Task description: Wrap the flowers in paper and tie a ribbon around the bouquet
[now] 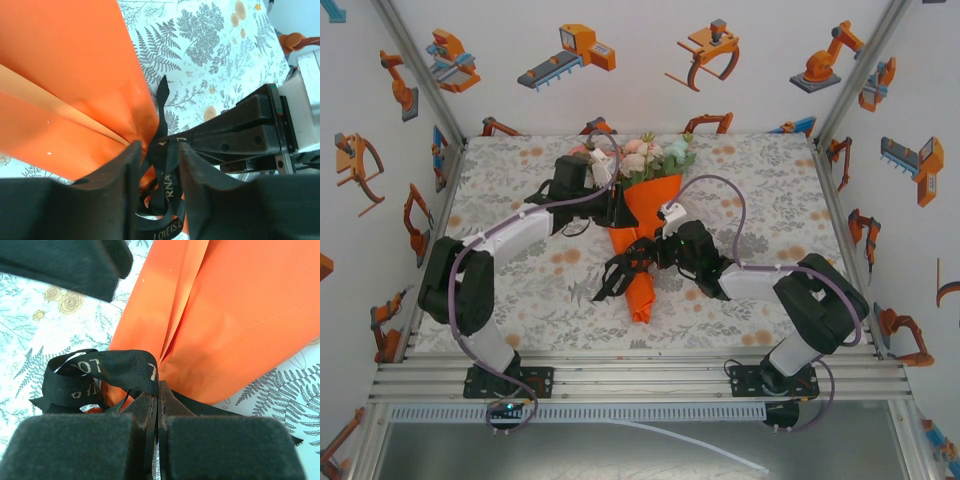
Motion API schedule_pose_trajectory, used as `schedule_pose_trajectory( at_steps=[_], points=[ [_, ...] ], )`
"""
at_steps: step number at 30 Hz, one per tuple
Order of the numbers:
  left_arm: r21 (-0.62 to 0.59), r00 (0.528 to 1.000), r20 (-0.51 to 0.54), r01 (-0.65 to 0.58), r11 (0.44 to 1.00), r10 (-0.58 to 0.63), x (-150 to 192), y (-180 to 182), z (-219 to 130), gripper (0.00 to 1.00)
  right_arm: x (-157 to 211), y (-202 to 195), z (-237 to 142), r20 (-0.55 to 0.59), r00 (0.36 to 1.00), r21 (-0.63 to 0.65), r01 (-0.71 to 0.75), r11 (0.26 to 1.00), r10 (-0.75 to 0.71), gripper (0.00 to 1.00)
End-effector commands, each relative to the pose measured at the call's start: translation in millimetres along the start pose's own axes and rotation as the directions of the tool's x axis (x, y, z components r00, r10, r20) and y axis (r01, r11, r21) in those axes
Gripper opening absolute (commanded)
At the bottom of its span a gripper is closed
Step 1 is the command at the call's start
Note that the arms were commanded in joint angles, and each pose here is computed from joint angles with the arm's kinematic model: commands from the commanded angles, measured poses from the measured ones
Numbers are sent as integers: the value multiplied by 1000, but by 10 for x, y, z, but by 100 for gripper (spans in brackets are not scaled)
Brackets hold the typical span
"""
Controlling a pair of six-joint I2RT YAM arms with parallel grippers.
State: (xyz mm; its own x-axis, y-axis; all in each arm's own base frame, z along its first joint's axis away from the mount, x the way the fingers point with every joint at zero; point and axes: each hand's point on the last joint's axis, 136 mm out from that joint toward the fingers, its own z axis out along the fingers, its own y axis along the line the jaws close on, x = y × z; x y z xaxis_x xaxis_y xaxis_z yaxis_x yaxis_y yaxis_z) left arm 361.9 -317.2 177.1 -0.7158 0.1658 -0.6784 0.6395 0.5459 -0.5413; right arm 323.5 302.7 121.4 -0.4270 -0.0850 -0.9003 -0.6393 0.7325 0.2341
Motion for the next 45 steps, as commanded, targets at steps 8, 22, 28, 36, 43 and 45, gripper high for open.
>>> schedule_pose_trajectory(
  at_steps=[8,22,28,36,43,45],
  points=[
    [148,985,-167,-5,989,30,434,-187,164,33,-263,94,5,82,997,-30,18,999,-15,0],
    [29,977,-204,-63,998,68,573,-22,275,46,-275,114,12,84,996,-43,15,999,-11,0],
    [-36,997,-37,-74,997,73,276,41,69,50,-259,117,6,81,997,-44,18,999,-14,0],
    [-252,998,-44,-55,966,45,249,433,16,44,-261,117,10,82,997,-45,18,999,-14,0],
    [-238,993,-111,-72,969,46,409,419,161,43,-264,135,16,81,997,-55,15,998,-11,0],
    [-252,996,-88,-47,966,26,388,459,154,44,-271,141,12,83,997,-57,16,998,-11,0]
  ],
)
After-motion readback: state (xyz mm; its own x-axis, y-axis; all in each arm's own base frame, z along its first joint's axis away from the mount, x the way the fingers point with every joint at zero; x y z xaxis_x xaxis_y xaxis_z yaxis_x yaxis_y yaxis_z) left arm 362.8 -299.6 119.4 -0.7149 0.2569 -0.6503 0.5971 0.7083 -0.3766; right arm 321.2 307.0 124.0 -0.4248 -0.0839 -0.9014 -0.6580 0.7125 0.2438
